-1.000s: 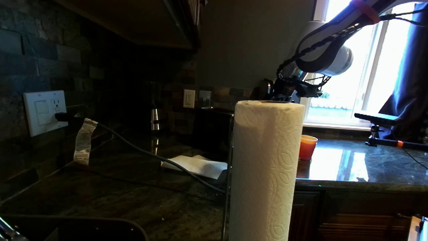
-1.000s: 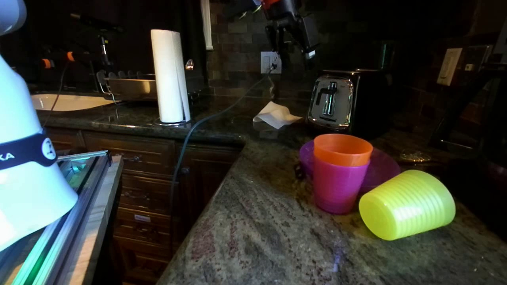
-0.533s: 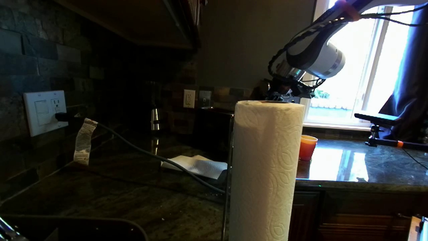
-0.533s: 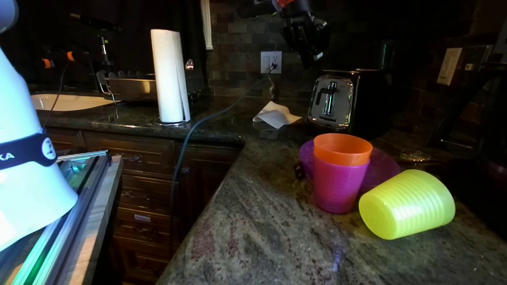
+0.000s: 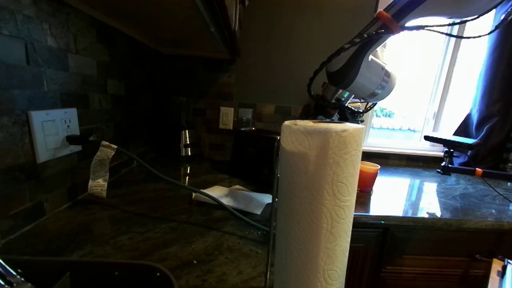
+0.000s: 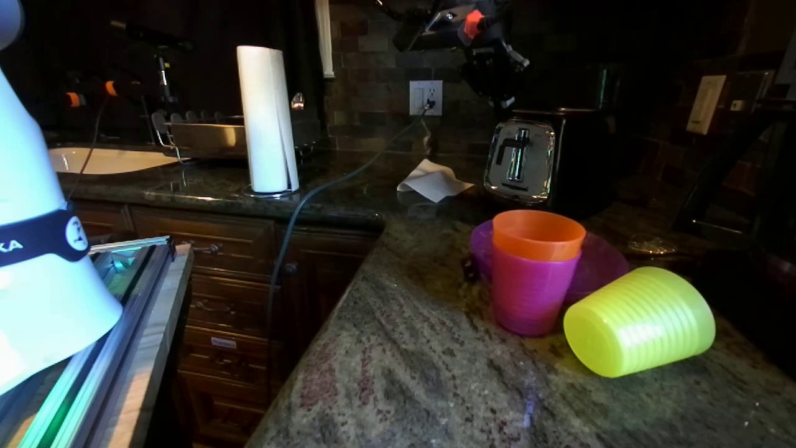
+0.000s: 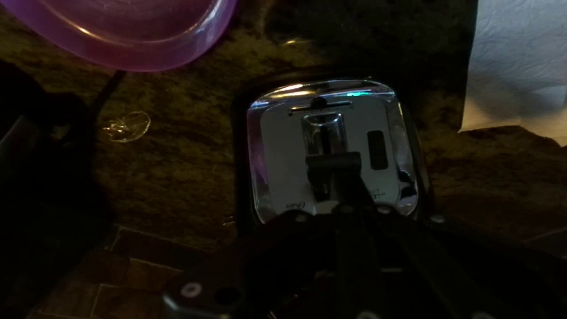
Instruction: Push down the toaster lever
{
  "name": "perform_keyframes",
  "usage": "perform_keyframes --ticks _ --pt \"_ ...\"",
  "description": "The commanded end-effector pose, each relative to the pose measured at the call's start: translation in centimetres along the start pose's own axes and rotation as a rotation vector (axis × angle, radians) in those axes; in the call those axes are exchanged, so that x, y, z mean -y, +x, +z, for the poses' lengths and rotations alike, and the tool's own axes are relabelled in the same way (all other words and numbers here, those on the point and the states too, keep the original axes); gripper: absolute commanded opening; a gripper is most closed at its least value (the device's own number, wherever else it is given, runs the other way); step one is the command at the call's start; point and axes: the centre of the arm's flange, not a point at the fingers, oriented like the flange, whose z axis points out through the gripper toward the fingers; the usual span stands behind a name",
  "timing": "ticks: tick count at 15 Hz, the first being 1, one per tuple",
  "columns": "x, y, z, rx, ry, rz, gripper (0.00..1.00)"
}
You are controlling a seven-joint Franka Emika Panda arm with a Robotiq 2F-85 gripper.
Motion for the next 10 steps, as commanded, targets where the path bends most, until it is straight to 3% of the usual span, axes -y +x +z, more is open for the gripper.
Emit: perform_keyframes --ticks 1,10 --pt "-0.9 0.1 2.4 -0.023 0.007 -0.020 0.00" --pt "-1.0 0.2 4.7 -0.053 0.055 -0.038 0.00"
